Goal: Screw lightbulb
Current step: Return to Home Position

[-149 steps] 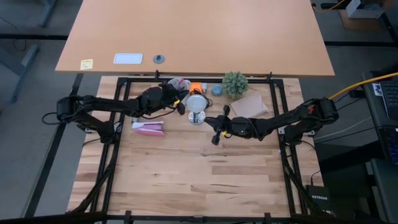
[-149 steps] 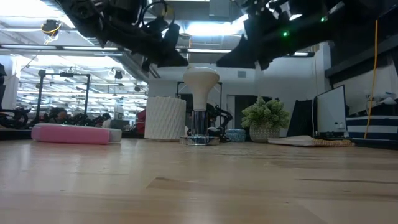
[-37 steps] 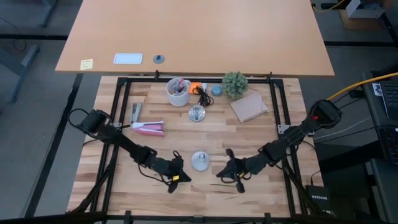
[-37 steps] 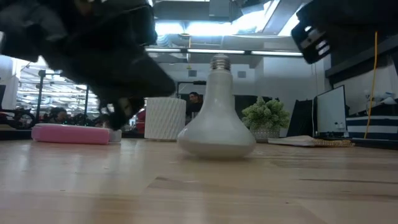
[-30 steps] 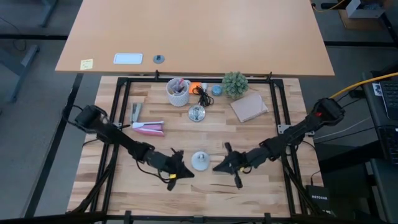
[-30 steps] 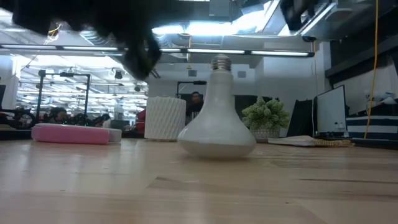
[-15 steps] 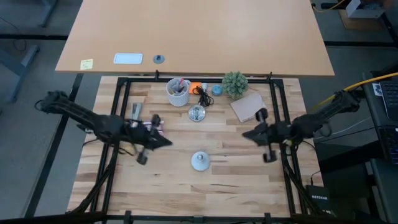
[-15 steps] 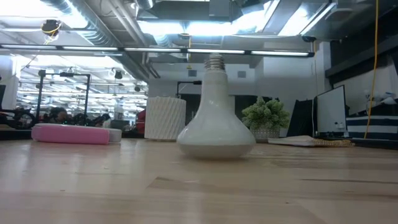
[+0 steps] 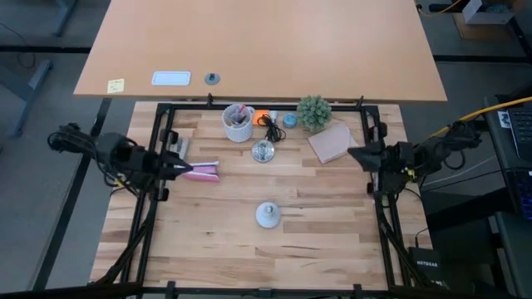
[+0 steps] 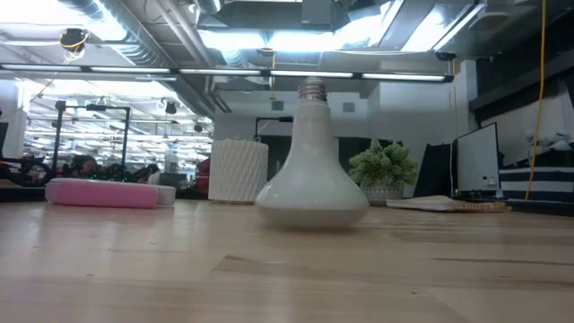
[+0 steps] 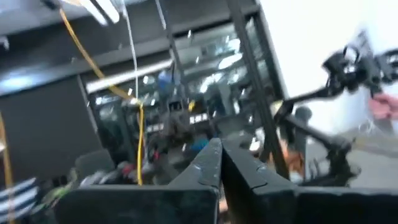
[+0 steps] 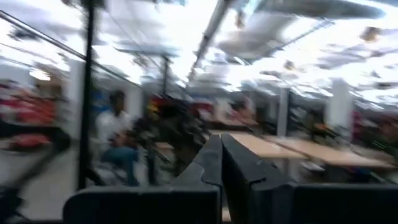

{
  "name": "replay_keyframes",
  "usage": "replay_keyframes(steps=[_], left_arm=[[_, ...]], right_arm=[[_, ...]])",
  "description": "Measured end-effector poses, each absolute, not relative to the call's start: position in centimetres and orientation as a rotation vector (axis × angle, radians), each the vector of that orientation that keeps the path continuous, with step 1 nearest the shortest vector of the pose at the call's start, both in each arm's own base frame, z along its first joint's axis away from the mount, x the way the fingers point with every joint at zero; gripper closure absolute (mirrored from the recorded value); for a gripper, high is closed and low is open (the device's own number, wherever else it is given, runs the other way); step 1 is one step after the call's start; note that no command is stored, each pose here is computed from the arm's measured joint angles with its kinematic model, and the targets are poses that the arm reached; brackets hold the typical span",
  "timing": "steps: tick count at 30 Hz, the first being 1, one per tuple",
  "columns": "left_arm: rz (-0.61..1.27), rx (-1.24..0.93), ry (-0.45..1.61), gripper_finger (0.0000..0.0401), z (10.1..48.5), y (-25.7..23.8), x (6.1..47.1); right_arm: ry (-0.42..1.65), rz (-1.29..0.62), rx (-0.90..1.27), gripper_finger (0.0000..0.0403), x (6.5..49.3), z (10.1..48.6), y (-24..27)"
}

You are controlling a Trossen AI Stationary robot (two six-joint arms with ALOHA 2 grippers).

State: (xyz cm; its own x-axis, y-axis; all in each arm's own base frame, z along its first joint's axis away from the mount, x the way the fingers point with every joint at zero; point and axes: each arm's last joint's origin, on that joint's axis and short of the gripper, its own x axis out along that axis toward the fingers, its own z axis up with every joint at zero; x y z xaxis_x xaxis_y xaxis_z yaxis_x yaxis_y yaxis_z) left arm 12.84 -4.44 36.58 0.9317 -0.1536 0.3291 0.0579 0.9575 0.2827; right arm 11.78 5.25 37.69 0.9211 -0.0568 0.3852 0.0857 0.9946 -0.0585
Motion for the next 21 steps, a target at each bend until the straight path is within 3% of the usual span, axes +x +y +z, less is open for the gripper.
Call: replay_keyframes(steps=[7,21], left_arm=[[0.146,0.179,-0.102,0.0401,34.1,-2.1,11.0],[0.336,0.019,-0.005,0.0401,25.4,0.2,10.1]], right_arm=[[-0.177,-0.25,-0.147,0.04,10.6,35.6,4.0],[-0.052,-0.235,0.013,0.04,12.4,27.3,3.6]])
